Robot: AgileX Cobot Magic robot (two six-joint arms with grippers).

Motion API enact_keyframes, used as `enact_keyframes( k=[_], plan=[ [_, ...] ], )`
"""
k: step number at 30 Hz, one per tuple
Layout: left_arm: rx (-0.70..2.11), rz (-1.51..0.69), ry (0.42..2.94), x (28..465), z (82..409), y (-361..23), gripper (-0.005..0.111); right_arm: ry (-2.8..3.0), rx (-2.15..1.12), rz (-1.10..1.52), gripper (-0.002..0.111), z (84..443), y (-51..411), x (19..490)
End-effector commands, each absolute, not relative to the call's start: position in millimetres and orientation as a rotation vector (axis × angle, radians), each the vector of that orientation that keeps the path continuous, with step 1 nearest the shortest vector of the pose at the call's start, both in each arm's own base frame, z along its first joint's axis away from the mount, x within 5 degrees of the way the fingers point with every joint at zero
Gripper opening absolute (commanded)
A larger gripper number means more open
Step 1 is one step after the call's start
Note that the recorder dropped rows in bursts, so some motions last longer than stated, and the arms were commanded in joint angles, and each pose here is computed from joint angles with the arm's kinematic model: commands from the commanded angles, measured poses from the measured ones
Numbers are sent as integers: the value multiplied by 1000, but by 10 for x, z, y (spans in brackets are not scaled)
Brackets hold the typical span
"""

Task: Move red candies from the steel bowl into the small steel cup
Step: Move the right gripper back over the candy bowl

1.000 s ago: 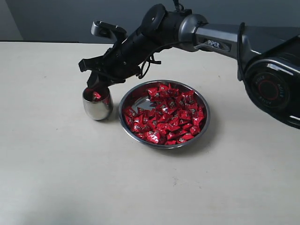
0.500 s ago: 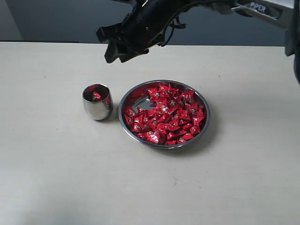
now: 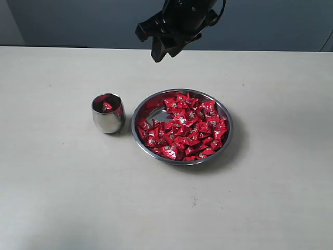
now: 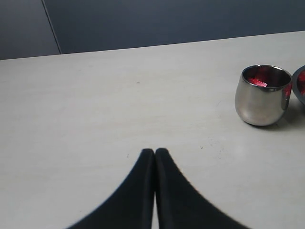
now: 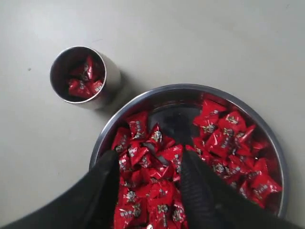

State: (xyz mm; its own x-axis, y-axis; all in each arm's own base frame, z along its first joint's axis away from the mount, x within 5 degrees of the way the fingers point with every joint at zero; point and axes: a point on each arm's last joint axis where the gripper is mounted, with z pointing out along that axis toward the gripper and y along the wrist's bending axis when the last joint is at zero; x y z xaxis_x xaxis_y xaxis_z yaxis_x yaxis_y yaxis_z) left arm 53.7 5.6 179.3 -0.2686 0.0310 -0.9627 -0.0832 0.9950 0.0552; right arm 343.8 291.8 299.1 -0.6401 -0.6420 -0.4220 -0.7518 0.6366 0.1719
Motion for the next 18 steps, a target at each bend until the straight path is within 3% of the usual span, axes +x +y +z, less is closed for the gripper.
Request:
enact_keyframes(
  k=[1, 18],
  plan=[
    [-37, 110, 1821, 534, 1829, 56, 0, 2532, -1126, 423, 40, 3138, 2784, 3366],
    [-37, 110, 1821, 534, 1829, 56, 0, 2499, -962, 376, 40, 3112, 2063, 2829]
  ],
)
